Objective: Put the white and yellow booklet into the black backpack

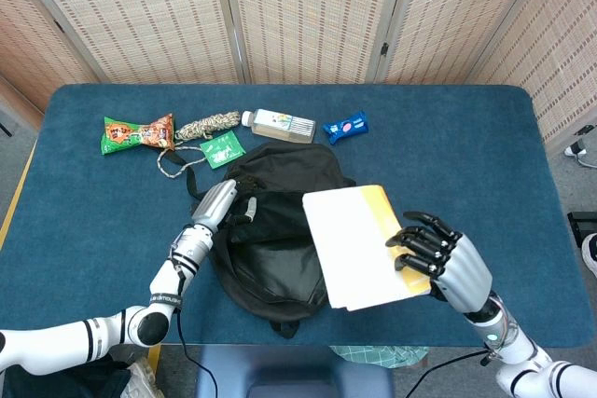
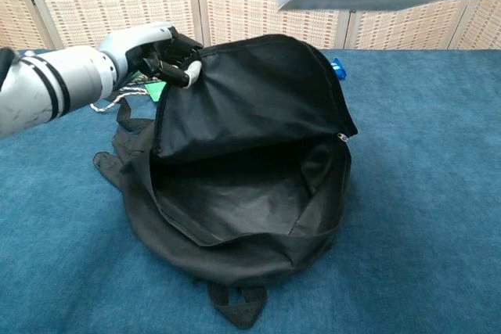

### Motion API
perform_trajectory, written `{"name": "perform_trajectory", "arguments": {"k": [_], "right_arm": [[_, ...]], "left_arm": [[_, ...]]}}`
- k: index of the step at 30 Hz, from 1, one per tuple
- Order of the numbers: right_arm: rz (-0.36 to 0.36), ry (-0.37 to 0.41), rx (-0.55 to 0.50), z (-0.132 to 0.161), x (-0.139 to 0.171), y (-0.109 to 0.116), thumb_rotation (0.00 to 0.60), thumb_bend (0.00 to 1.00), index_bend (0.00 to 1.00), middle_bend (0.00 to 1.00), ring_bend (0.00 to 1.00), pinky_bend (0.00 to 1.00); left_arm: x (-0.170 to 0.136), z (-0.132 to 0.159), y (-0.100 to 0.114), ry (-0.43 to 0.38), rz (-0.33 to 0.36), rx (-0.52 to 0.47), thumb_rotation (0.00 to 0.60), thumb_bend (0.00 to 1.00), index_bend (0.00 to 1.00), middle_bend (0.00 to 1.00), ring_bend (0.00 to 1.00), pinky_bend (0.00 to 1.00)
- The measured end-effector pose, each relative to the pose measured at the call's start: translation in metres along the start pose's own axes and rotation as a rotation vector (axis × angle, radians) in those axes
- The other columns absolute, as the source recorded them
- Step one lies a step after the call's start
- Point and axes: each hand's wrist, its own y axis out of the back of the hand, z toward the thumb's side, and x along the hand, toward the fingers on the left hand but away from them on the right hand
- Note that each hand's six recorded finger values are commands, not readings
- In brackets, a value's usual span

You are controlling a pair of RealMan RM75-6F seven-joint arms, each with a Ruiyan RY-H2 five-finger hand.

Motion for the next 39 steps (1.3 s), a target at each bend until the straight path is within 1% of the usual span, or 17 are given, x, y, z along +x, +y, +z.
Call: {"name": "perform_trajectory", "arguments": {"k": [4, 9, 15, 18, 21, 28, 33, 39], "right_arm": [[0.035, 0.004, -0.088, 0.012, 0.001, -0.015, 0.6, 0.39, 0.85, 0.49, 0.44, 0.32], [0.1, 0.008, -0.162, 0.023, 0.002, -0.038, 0.6, 0.39, 0.85, 0.49, 0.44, 0.32], [0.168, 0.018, -0.236, 0.036, 0.003, -0.071, 0.6, 0.39, 0.85, 0.49, 0.44, 0.34], [0.213, 0.03, -0.246, 0.041, 0.003, -0.091, 0.6, 0.39, 0.85, 0.49, 0.45, 0.34], [0.253, 0.048, -0.237, 0.043, 0.002, -0.109, 0.6, 0.39, 0.85, 0.49, 0.46, 0.34], [0.308, 0.085, -0.187, 0.043, -0.006, -0.15, 0.6, 0.39, 0.85, 0.49, 0.46, 0.35], [0.343, 0.116, -0.109, 0.036, -0.012, -0.175, 0.6, 0.4, 0.85, 0.49, 0.46, 0.36], [0.377, 0.135, -0.007, 0.026, -0.017, -0.199, 0.6, 0.41, 0.86, 0.49, 0.46, 0.36]], "left_arm": [[0.013, 0.002, 0.006, 0.039, 0.006, -0.03, 0.6, 0.72, 0.61, 0.35, 0.31, 0.1], [0.024, 0.005, 0.01, 0.067, 0.013, -0.031, 0.6, 0.72, 0.61, 0.35, 0.31, 0.1], [0.03, 0.006, 0.012, 0.085, 0.013, -0.047, 0.6, 0.72, 0.61, 0.35, 0.3, 0.1], [0.03, 0.006, 0.013, 0.092, 0.014, -0.057, 0.6, 0.72, 0.61, 0.35, 0.3, 0.1], [0.03, 0.006, 0.015, 0.096, 0.014, -0.066, 0.6, 0.72, 0.61, 0.35, 0.3, 0.09], [0.029, 0.005, 0.017, 0.101, 0.012, -0.082, 0.6, 0.72, 0.6, 0.35, 0.29, 0.09], [0.027, 0.006, 0.02, 0.1, 0.013, -0.081, 0.6, 0.72, 0.6, 0.35, 0.29, 0.09], [0.024, 0.006, 0.023, 0.098, 0.013, -0.081, 0.6, 0.72, 0.6, 0.35, 0.29, 0.09]]}}
